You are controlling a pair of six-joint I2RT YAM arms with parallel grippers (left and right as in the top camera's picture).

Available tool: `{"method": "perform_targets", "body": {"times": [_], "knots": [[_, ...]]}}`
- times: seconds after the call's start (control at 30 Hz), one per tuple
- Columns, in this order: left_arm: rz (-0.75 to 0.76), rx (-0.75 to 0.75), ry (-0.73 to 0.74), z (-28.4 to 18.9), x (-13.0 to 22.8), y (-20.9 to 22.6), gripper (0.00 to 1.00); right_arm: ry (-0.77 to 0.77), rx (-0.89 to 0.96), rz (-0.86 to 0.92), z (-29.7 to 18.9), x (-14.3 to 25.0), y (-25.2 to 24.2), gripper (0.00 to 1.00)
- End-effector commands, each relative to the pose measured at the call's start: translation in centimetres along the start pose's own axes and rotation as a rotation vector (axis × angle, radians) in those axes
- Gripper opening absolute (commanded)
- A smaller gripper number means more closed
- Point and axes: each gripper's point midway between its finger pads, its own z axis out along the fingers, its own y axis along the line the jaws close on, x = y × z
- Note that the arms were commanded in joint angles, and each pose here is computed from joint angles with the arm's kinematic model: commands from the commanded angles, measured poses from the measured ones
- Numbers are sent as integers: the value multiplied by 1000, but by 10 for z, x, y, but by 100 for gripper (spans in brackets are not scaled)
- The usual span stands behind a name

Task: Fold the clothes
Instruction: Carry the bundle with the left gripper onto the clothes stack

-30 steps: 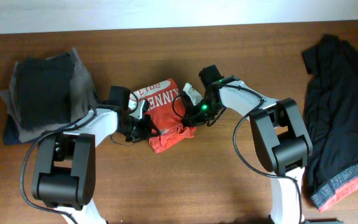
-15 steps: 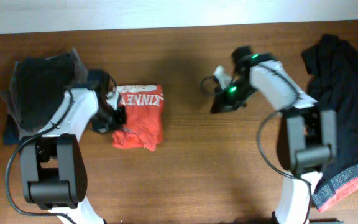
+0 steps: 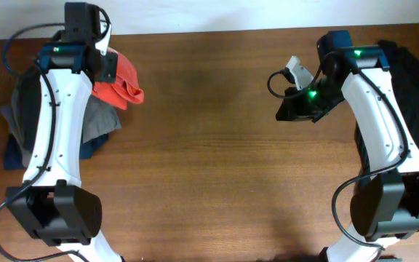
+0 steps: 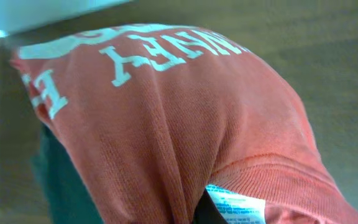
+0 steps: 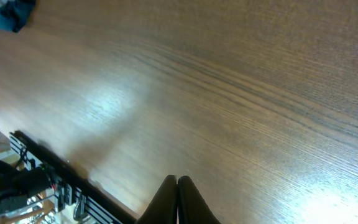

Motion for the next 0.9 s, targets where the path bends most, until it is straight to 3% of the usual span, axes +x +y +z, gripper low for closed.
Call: {"method": "perform_targets", "body": {"times": [0.0, 0.17, 0.43, 0.6, 0.87], "knots": [[16, -81, -63, -18, -14, 28, 0, -27, 21, -33, -11, -1, 1, 7], [-43, -112, -87, -13, -16, 57, 1, -22, 24, -34, -11, 0, 0, 7], [-146, 25, -143, 14, -16, 87, 0, -22, 24, -34, -11, 1, 1, 7], [-205, 63, -19, 58, 22, 105, 0, -19, 23, -32, -11, 1, 1, 7], [-309, 55, 155, 87, 84, 141, 0, -18, 23, -32, -11, 1, 1, 7]]}}
